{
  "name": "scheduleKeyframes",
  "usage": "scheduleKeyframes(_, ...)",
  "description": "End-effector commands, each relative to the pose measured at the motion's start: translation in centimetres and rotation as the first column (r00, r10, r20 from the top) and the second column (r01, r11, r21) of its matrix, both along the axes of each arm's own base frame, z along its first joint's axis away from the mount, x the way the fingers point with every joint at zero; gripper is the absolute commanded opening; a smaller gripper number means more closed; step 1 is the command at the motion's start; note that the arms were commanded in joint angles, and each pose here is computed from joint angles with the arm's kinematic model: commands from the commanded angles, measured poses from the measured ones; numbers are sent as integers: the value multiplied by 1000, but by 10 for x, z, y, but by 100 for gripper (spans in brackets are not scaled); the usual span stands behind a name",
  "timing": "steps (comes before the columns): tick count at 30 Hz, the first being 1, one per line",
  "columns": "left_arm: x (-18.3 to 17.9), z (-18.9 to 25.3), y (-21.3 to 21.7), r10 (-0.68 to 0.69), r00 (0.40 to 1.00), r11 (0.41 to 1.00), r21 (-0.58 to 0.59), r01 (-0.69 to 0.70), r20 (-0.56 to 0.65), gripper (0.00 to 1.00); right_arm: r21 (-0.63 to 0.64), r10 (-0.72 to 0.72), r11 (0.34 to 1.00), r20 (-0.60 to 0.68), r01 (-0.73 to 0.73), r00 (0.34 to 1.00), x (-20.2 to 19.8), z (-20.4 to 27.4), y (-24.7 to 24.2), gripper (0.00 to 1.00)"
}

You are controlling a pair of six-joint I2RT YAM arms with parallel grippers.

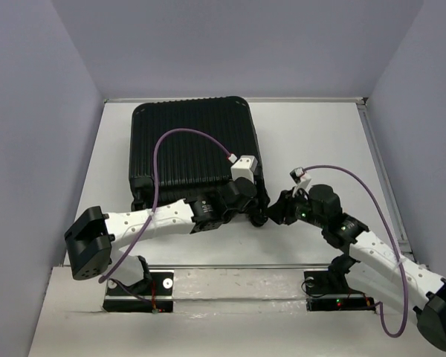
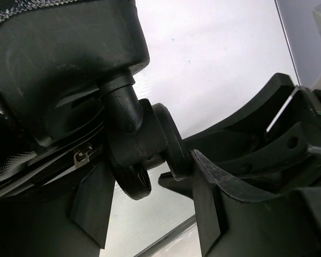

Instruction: Pack the luggage

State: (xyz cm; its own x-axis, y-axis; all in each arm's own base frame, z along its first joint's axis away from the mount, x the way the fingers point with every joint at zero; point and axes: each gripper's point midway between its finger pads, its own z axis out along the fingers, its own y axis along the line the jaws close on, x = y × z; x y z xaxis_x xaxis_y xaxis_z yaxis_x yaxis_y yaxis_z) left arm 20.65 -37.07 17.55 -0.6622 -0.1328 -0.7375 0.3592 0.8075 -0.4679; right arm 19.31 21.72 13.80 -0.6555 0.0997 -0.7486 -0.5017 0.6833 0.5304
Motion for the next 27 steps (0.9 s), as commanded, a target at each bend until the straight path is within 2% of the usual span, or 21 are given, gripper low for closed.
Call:
scheduleKeyframes(1,19,43,-10,92,992,986,-145,-78,92,29,130,70,988,86,-80,994,2,23,22,42)
scheduleKeyframes(2,18,47,-11,96,991,982,-169,-79,96,20,154,83,983,85,-96,993,1,21,27,42)
scheduleKeyframes(3,18,49,-11,100,990,980,-183,-80,99,20,171,88,980,87,-102,992,1,22,29,42)
scheduleKeyframes(4,18,50,-11,105,990,978,-192,-85,98,14,204,90,973,118,-112,989,3,30,33,43)
scheduleKeyframes(7,14,56,-12,114,989,967,-239,-88,97,6,267,104,954,122,-133,987,2,34,41,48)
scheduleKeyframes(13,5,79,-12,121,986,944,-321,-79,113,6,333,50,940,86,-76,995,10,29,43,63)
scheduleKeyframes(18,-1,93,-11,124,985,925,-372,-72,118,6,377,93,919,68,-112,993,5,29,55,61)
scheduleKeyframes(23,-7,92,-12,120,987,919,-388,-70,106,6,413,108,900,102,-140,989,7,38,61,58)
scheduleKeyframes(27,-10,98,-9,134,985,909,-409,-77,110,6,452,88,885,85,-117,993,10,34,61,58)
